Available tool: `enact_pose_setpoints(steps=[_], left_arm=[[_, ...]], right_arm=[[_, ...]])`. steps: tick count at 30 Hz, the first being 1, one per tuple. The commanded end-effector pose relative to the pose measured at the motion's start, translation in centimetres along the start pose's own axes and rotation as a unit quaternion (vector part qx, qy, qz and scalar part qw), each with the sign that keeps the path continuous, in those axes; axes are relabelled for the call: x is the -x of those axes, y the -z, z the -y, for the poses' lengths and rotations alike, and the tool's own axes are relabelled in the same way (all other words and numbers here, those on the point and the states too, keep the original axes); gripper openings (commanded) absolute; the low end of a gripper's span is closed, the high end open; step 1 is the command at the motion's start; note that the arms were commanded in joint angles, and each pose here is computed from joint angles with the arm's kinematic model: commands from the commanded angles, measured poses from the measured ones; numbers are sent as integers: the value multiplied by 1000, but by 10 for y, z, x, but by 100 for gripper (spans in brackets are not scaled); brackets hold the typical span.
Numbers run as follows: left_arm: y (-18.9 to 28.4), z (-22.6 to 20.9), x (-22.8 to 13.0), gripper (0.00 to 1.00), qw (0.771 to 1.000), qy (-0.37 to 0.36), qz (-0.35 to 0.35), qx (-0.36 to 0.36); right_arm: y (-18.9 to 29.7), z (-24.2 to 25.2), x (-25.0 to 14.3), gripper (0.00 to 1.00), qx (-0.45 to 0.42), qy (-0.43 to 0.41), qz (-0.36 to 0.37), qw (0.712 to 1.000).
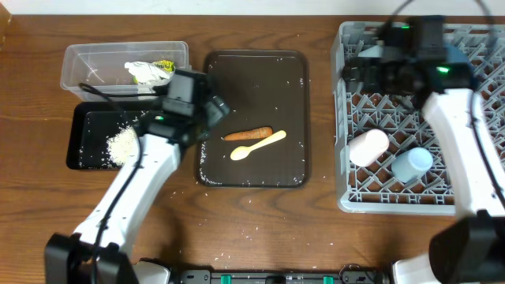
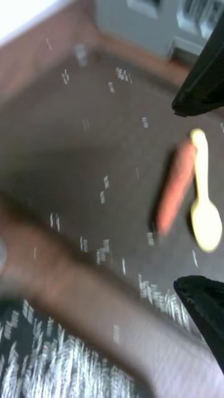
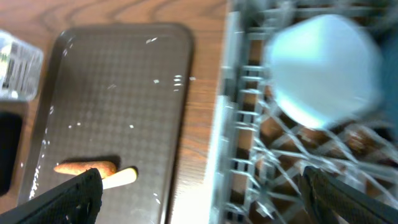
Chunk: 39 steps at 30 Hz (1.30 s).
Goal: Sort waste into correct bins and load items into the dishwasher rack
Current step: 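Grasp the carrot on the serving tray with the left gripper, then drop the carrot into the black rice tray with left gripper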
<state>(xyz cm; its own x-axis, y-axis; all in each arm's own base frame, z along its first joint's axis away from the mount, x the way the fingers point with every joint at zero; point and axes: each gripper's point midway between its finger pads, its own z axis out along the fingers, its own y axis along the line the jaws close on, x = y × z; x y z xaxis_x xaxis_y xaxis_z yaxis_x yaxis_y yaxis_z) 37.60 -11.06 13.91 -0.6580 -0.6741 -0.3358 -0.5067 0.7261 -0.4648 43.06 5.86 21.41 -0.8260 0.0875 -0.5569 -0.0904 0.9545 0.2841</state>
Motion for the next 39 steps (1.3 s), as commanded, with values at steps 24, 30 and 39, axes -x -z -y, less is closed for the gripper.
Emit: enact_pose_setpoints(steps=[24, 30, 39], left_arm=[[-122, -2, -93, 78, 988, 116, -51, 87], [-125, -5, -94, 47, 988, 115, -52, 91], [-119, 3, -87, 23, 990, 114, -47, 75]], right_arm=[[23, 19, -28, 99, -25, -28, -48, 998], [23, 19, -28, 99, -25, -25, -48, 998], [23, 19, -28, 99, -25, -24, -48, 998]])
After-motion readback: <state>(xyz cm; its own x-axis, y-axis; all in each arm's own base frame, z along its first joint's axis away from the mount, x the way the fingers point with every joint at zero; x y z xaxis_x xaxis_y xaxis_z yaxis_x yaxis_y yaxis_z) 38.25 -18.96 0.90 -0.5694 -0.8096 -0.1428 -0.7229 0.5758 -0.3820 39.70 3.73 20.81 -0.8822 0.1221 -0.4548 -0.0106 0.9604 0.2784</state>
